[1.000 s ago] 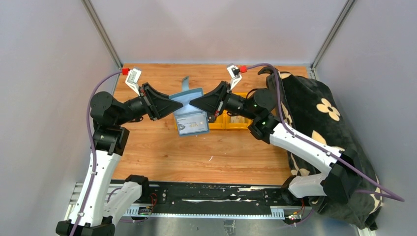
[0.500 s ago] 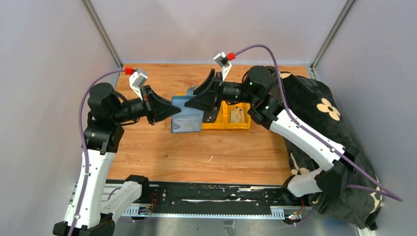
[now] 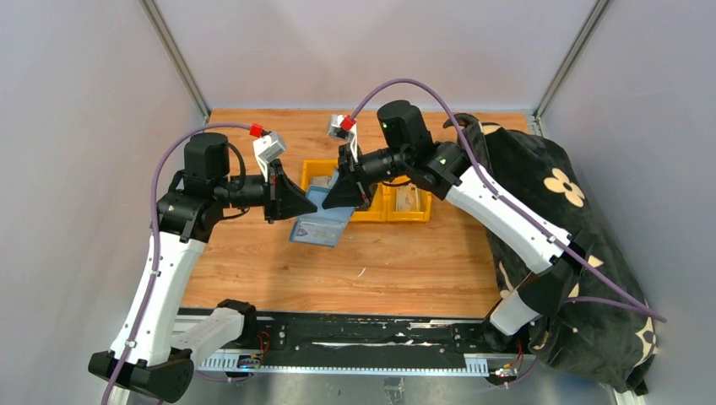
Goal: Take the credit cards out of the card holder
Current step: Remove the credit card from the card holder, then place the credit card in the storage box.
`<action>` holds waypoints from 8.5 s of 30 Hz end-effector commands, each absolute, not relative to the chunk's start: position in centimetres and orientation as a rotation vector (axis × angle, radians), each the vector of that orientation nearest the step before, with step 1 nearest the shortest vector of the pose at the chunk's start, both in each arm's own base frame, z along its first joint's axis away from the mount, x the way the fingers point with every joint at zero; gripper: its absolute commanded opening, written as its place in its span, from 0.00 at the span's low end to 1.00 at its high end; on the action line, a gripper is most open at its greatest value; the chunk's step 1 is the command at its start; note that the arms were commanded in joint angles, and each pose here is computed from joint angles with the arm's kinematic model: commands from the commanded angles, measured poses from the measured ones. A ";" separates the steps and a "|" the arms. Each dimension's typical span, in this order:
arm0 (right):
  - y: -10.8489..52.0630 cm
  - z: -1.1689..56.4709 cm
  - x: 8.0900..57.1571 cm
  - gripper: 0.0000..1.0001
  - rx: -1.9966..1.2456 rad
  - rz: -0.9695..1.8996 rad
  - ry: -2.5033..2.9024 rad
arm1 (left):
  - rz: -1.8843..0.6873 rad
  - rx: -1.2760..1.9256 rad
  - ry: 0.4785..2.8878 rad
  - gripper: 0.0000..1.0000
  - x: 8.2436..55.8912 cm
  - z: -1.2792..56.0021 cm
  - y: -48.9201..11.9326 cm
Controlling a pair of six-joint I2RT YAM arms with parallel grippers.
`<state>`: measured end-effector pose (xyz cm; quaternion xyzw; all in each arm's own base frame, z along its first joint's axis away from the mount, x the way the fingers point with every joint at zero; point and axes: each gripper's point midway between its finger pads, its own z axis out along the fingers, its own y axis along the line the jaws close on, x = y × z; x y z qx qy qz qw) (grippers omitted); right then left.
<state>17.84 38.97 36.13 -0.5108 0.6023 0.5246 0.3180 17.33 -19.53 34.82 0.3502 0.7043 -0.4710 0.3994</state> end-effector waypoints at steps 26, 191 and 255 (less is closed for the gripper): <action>32.4 47.2 18.5 0.00 -0.659 1.588 1.094 | -1.465 0.539 1.631 0.73 16.9 40.0 -20.9; 36.9 38.9 20.1 0.00 -0.581 1.890 1.322 | -1.629 0.535 1.667 0.25 17.5 41.5 -19.6; 25.8 37.1 25.5 0.00 -0.356 1.633 1.469 | -1.448 0.548 1.577 0.00 18.2 44.1 -19.0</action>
